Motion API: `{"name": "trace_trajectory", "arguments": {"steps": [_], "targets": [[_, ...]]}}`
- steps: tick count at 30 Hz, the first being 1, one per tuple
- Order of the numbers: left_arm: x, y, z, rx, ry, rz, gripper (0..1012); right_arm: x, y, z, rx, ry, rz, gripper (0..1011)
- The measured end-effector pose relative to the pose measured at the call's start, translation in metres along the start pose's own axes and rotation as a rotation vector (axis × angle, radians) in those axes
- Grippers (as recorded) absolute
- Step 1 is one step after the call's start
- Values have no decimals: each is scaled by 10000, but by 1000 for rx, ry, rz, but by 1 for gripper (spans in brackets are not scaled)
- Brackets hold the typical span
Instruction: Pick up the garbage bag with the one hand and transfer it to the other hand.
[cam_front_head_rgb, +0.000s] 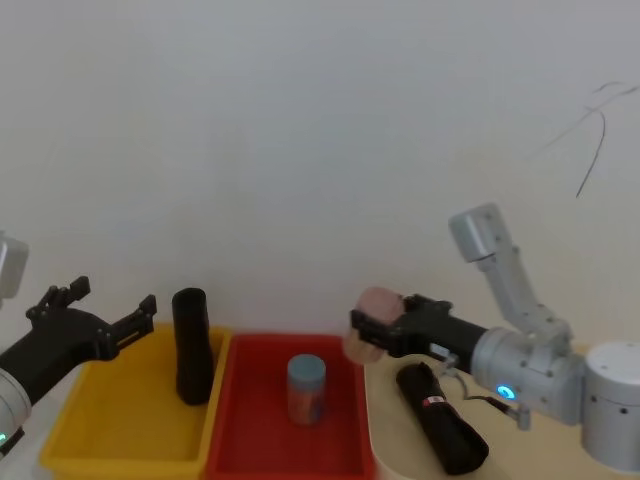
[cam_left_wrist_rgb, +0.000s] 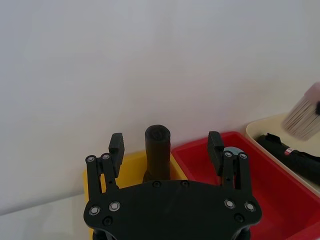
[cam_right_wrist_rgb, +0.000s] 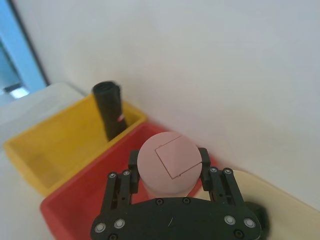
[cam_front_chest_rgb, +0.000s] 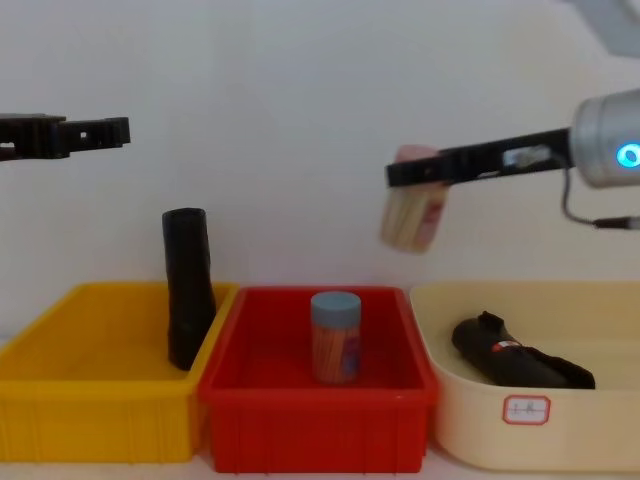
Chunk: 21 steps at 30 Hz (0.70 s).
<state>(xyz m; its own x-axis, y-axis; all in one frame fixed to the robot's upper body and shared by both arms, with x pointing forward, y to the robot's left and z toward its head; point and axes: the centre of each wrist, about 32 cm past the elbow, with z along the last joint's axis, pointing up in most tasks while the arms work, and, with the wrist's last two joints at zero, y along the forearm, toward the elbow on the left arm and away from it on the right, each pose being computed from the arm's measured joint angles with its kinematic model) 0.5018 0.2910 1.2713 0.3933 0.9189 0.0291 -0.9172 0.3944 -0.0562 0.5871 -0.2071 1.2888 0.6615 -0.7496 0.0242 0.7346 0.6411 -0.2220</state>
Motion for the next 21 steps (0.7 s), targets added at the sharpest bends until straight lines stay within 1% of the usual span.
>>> {"name": "trace_trajectory", "arguments": {"steps": [4,6,7,8,11,15,18,19,21], "targets": [[0,0,0,0,0,0,1002,48,-165,10,19,12,-63,663],[0,0,0,0,0,0,1002,68,-234,-5,19,18,-96,663],[0,0,0,0,0,0,1002,68,-234,-5,19,18,-96,663],[0,0,0,0,0,0,1001,89,-287,-15,18,22,-119,663],[0,0,0,0,0,0,1002,122,-365,-60,6,31,-163,663],[0,0,0,0,0,0,1002,172,-457,-151,-20,46,-217,663],[0,0,0,0,0,0,1002,224,-529,-270,-58,58,-270,663],[0,0,0,0,0,0,1002,224,-529,-270,-58,58,-270,663],[0,0,0,0,0,0,1002,261,-564,-348,-81,65,-298,663]]}}
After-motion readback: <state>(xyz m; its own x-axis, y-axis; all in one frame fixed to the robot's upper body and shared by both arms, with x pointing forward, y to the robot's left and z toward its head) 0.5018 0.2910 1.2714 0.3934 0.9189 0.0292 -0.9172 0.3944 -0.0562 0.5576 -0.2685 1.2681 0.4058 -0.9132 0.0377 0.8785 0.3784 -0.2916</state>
